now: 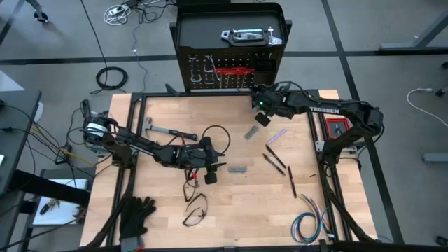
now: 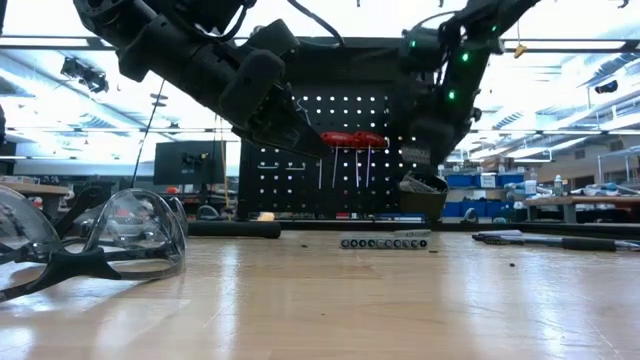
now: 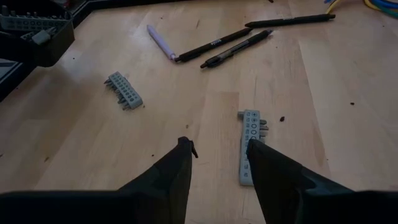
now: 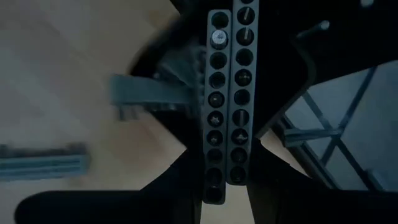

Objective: Hang tools onto peg board
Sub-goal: Put the screwdriver bits on the pegboard

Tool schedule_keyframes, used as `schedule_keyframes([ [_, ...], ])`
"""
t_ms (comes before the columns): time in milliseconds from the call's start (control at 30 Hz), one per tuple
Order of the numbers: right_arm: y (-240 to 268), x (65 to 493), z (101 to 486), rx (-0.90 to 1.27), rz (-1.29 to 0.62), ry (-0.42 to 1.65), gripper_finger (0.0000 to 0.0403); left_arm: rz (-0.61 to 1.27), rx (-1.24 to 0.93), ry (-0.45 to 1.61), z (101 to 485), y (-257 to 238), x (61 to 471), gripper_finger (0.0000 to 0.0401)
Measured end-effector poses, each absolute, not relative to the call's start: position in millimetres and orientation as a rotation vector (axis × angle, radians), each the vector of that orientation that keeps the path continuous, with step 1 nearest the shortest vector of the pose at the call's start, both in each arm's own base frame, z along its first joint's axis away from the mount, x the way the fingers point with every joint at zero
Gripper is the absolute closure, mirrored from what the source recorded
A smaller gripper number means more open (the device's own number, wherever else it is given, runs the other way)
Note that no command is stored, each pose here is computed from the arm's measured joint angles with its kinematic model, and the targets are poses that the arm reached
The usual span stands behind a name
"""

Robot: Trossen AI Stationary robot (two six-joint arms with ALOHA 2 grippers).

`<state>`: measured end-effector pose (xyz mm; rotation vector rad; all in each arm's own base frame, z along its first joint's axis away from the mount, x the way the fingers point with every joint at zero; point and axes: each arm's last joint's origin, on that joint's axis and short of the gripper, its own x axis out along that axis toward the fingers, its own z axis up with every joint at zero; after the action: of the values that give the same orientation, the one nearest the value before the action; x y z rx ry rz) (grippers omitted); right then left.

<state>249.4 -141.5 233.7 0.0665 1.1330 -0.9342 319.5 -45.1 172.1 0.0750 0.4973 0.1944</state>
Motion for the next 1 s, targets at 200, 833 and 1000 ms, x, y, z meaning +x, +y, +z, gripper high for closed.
schedule_keyframes([
  [200,-160,251,216,0.103,-0.964,1.176,0.0308,0.193,0.075,0.500,172,-46,319,0.0245],
  [833,-139,252,235,0.086,-0.884,1.116,0.0178,0.188,0.057,0.516,170,-49,318,0.0245],
  [1000,-119,245,262,0.075,-0.828,1.003,0.0174,0.188,0.057,0.515,170,-49,318,0.0245],
])
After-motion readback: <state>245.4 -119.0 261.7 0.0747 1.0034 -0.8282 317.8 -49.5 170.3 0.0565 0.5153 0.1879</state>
